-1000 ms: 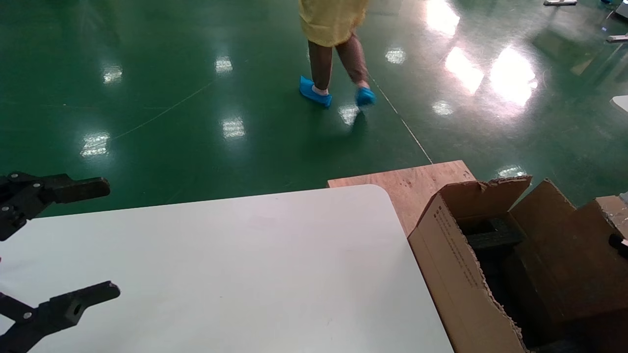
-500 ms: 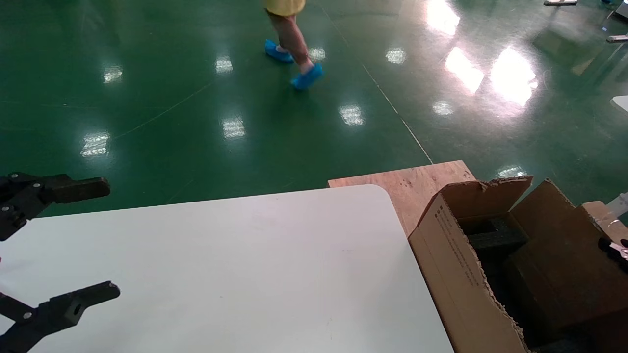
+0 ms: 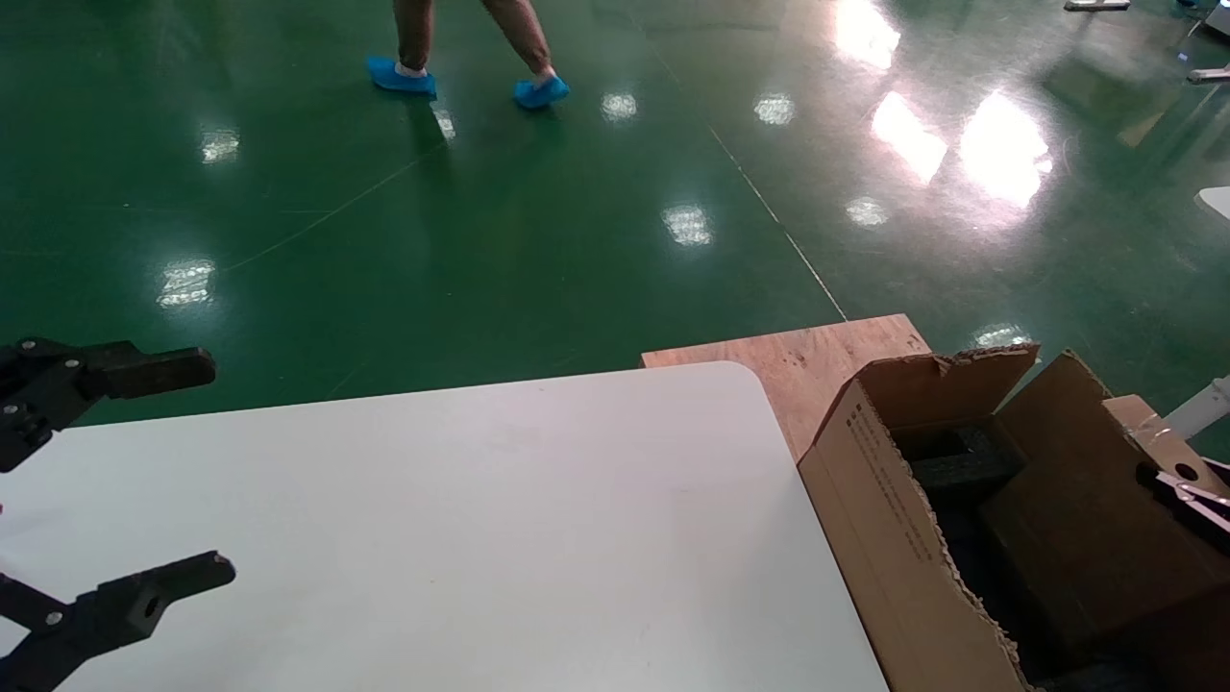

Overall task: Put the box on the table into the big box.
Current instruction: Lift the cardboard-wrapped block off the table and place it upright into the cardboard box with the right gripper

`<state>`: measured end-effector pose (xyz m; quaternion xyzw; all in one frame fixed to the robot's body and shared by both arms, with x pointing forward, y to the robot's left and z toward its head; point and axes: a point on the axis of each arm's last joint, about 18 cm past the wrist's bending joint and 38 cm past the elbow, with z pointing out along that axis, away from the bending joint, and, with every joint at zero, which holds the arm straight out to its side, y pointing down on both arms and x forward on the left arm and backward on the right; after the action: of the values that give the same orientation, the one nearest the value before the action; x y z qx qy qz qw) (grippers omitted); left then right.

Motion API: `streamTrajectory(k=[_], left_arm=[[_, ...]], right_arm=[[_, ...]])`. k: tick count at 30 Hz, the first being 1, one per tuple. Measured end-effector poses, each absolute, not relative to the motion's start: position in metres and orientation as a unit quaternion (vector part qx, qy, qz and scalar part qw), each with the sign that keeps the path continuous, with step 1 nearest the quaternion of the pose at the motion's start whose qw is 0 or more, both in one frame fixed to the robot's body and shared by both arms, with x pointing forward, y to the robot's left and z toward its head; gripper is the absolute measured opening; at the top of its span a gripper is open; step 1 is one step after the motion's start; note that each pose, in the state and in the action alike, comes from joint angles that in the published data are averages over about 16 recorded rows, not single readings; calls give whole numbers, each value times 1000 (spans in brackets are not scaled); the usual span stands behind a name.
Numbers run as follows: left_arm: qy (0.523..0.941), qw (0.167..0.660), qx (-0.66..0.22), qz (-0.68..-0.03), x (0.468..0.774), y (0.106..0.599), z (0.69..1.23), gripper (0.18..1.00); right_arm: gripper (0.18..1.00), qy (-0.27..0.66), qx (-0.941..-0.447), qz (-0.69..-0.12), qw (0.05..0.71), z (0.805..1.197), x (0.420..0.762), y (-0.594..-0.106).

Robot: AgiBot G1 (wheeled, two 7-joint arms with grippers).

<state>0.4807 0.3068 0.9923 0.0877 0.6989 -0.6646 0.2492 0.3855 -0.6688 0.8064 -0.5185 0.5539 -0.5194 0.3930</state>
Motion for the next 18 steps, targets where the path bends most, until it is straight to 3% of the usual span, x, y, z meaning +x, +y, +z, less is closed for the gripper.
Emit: streamTrajectory(k=[18], left_arm=[[699,249,88,-665,481,307,992,1001]], right_arm=[[481,563,-522,-503,397,792,396,-669]])
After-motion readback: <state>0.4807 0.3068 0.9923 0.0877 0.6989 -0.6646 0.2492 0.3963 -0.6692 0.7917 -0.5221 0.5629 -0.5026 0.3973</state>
